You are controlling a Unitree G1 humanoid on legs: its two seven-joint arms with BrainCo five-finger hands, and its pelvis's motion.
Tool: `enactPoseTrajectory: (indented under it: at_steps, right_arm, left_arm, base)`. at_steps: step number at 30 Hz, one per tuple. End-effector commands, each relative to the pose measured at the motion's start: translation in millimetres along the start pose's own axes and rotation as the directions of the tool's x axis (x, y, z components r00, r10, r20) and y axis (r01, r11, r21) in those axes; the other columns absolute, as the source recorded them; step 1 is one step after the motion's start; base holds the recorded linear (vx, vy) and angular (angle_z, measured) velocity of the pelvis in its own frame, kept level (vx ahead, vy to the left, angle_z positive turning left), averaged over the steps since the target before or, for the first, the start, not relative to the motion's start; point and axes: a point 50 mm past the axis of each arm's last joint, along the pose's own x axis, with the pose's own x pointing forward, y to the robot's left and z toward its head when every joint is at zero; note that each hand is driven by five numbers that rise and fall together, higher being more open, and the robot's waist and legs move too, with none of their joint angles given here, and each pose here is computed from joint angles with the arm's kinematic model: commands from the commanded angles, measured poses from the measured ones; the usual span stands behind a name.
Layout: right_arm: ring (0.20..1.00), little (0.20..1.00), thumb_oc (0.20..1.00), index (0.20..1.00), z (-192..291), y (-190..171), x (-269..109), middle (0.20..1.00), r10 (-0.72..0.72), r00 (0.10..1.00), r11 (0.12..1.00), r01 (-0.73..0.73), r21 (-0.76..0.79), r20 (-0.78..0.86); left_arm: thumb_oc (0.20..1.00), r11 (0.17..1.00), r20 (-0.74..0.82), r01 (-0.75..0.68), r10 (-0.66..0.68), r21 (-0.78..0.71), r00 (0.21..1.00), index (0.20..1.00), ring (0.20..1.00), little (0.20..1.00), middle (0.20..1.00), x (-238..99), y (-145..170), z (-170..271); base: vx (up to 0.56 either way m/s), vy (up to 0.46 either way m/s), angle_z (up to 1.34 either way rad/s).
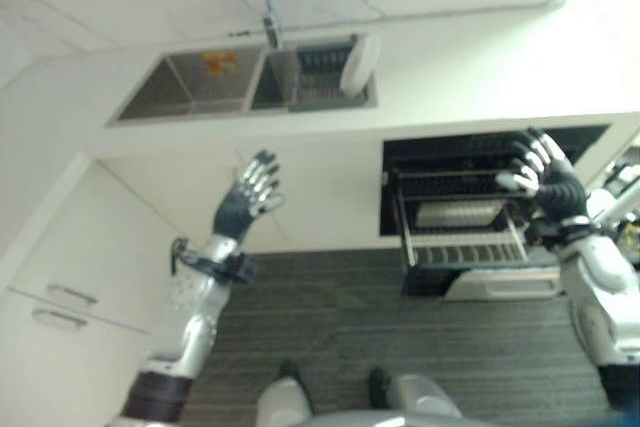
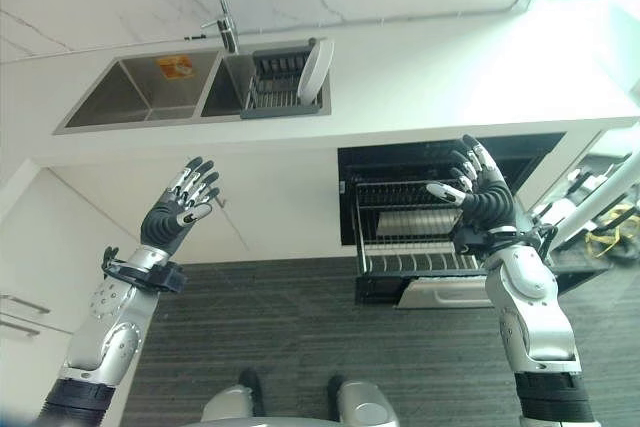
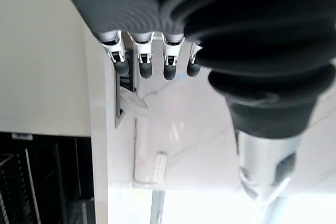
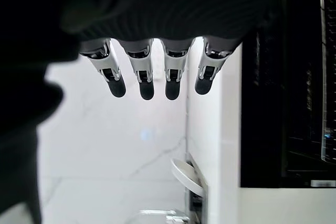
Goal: Place the dishes in the dishwasher.
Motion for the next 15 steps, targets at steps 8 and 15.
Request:
enactPoseTrajectory:
  at_steps: [8, 15]
  right_arm:
    - [1.0, 1.0, 1.0, 1.0, 32, -22, -12, 1.0, -0.008, 0.993, 0.998, 0.015, -0.068, 0.115]
    - [1.0, 1.0, 1.0, 1.0, 29, -9, -10, 1.0, -0.091, 0.983, 0.996, 0.088, 0.03, 0.158]
  left_arm:
    - [1.0, 0.999, 0.11, -0.014, 0.009, 0.047, 0.994, 1.0, 1.0, 1.0, 1.0, -9, 14, 21]
    - [1.0, 0.985, 0.191, 0.087, -0.115, 0.147, 0.975, 1.0, 1.0, 1.0, 1.0, 12, 6, 52]
  base:
    - [0.21, 0.347, -0.33]
    - [0.16, 0.28, 0.35]
